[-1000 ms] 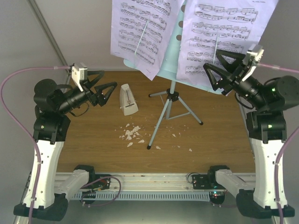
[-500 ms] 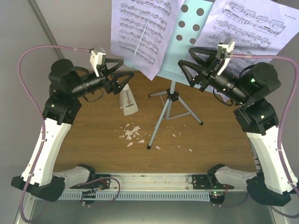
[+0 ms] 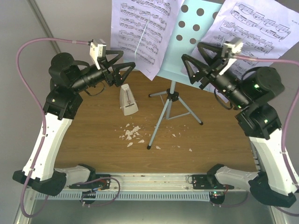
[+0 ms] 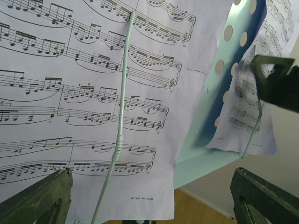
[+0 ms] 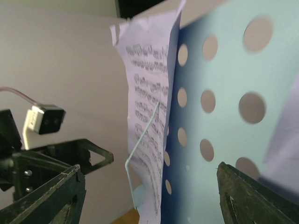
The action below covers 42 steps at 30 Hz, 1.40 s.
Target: Pack up the instrument practice props
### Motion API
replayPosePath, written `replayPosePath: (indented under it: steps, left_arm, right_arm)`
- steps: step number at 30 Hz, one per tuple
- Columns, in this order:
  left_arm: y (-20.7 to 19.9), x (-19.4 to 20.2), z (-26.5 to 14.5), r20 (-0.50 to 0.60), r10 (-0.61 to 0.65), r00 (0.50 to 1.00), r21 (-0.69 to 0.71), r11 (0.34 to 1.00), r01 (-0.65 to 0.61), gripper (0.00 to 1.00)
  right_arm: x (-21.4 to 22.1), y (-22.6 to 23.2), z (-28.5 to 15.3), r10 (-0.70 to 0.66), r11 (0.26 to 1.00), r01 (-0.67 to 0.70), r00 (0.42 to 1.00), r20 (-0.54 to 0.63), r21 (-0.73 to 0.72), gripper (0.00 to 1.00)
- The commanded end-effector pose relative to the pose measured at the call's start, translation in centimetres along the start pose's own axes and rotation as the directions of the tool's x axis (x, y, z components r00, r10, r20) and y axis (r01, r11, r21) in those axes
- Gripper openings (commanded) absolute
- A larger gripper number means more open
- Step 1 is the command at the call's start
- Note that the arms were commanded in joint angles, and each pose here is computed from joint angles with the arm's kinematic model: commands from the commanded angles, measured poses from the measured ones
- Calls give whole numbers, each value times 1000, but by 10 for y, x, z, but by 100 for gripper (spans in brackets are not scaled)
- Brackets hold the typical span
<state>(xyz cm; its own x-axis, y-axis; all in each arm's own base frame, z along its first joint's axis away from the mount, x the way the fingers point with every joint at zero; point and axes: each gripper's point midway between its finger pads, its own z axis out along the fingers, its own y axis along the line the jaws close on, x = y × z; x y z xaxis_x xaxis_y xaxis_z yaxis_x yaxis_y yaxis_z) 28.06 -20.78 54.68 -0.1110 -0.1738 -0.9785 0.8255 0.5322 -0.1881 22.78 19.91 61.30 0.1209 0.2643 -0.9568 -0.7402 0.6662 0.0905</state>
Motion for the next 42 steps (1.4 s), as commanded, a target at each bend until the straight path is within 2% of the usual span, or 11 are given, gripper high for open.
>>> replayPosePath:
  steps: [1,7,10,17,26,31,36,42]
  left_arm:
    - [-2,-17,-2,48,50,998,-20,999,-49,92]
    - [2,-21,0,53,44,998,-39,998,-42,92]
    - [3,-21,0,54,46,998,-43,998,-43,92]
    - [7,-29,7,57,46,997,-46,998,-43,87]
    - [14,-35,22,47,54,997,-32,998,-52,85]
    - [18,-35,32,38,52,998,-15,999,-51,77]
    - [21,-30,42,24,40,999,12,999,-40,77]
    - [12,-28,49,23,34,999,102,994,-36,70]
  right_arm:
    - [-25,9,-9,-6,1000,8,998,67,-22,77]
    - [-38,22,-7,15,995,-6,996,92,-96,76]
    - [-26,18,14,32,995,-29,999,34,-95,74]
    - [0,15,51,47,999,-47,999,-22,13,71]
    - [-1,3,56,23,986,-24,1000,5,168,69]
    - [-5,-1,53,27,979,-32,999,27,201,68]
    - [-5,-6,58,20,972,-27,999,32,235,69]
    - [-8,-3,74,7,975,-15,999,38,222,69]
